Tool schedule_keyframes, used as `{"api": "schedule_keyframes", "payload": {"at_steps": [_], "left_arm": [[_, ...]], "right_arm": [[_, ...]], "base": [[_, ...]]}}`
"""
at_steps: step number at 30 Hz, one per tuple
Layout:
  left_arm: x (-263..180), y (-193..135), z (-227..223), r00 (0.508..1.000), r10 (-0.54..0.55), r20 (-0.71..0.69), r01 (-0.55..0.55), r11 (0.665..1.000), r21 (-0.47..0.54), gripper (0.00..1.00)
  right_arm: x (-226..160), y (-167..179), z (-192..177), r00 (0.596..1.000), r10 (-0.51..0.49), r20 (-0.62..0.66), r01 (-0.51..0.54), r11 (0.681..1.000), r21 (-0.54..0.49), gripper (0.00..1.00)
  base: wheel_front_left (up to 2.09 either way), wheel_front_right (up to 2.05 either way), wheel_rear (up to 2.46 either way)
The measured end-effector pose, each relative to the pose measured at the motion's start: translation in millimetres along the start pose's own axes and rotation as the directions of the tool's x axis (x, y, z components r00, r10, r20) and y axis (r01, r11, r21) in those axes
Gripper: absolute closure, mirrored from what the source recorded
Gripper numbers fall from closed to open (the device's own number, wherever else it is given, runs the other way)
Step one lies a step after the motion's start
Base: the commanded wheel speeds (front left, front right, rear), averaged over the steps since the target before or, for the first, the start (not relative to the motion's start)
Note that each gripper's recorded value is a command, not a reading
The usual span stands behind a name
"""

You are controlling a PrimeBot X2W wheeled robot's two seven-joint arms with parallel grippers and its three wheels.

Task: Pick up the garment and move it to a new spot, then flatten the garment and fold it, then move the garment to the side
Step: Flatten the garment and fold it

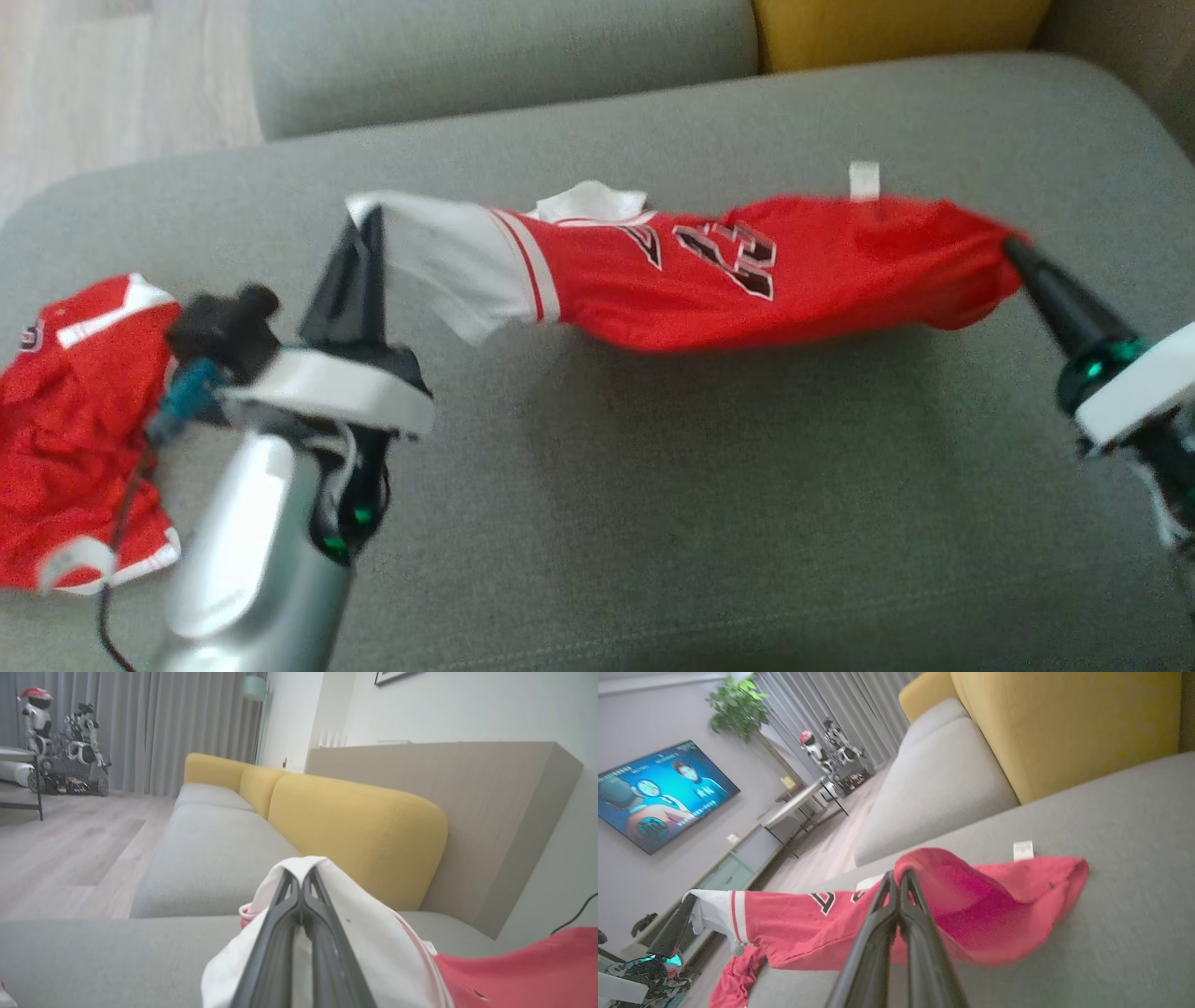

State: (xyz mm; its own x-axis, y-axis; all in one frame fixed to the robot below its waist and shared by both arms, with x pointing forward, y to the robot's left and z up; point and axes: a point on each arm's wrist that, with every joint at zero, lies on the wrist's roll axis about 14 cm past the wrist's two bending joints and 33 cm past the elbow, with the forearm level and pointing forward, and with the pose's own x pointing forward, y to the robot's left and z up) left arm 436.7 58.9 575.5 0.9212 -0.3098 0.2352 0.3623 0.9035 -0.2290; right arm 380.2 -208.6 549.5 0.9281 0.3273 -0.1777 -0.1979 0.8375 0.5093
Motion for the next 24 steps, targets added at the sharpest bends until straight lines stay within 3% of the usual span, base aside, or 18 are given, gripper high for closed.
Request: {"api": "schedule_keyframes", "payload": {"at_steps": [3, 8, 17, 24], "left_arm": [[4.9, -3.1, 37.3, 0.996, -0.018, 0.083, 0.016, 1.000, 0.026, 1.00], [7.9, -15.5, 91.6, 0.980, -0.054, 0.192, 0.050, 0.998, 0.027, 1.00], [-9.3, -28.4, 176.3, 0.935, -0.031, 0.353, 0.087, 0.986, -0.143, 1.00], [-21.0, -38.8, 202.3, 0.934, -0.050, 0.355, 0.119, 0.977, -0.175, 1.00]], "right_arm": [[-5.3, 13.2, 27.3, 0.997, 0.044, 0.064, -0.044, 0.999, -0.007, 1.00], [-7.6, 40.0, 64.0, 0.982, 0.112, 0.149, -0.097, 0.990, -0.104, 1.00], [-21.4, 96.1, 110.4, 0.921, 0.257, 0.293, -0.187, 0.951, -0.247, 1.00], [-36.5, 103.8, 132.6, 0.906, 0.259, 0.334, -0.143, 0.931, -0.336, 1.00]], "base": [[0.00, 0.00, 0.00], [0.00, 0.00, 0.00], [0.00, 0.00, 0.00], [0.00, 0.00, 0.00]]}}
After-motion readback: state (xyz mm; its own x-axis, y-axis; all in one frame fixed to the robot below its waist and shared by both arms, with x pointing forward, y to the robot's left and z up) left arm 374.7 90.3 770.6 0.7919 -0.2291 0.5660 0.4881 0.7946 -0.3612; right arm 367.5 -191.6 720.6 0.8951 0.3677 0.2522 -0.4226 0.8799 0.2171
